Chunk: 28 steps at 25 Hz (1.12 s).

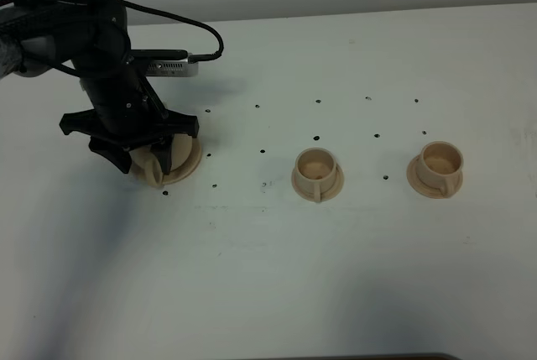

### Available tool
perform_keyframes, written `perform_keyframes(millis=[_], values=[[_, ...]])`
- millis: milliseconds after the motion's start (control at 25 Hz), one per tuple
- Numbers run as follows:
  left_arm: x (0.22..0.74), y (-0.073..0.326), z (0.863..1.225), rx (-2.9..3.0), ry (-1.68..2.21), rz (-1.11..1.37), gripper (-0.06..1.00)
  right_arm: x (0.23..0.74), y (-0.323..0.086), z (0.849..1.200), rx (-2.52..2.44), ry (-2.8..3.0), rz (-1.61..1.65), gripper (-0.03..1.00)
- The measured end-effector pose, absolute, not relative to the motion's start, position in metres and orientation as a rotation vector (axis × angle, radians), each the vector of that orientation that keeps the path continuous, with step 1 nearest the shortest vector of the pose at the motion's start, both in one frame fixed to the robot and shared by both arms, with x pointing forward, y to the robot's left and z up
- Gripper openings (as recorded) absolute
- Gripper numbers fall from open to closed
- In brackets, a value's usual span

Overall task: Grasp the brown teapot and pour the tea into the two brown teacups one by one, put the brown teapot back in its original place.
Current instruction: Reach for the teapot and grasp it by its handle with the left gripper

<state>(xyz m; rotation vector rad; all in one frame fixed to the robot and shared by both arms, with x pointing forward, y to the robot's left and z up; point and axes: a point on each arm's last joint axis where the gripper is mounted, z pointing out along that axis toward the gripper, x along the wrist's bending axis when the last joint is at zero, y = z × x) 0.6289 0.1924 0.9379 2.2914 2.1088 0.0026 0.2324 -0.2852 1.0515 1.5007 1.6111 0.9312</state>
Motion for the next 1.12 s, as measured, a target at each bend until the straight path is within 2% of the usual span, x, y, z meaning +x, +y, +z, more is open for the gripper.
perform_keyframes(millis=[520, 1120], values=[[0.6293, 0.1935, 0.9375, 2.262, 2.151, 0.019, 0.45, 0.2324, -0.2852, 1.0515, 1.501, 1.611, 0.931, 0.19], [0.6297, 0.1934, 0.9322, 2.237, 2.193, 0.008, 0.44, 0.2324, -0.2852, 1.0515, 1.501, 1.611, 0.931, 0.19]])
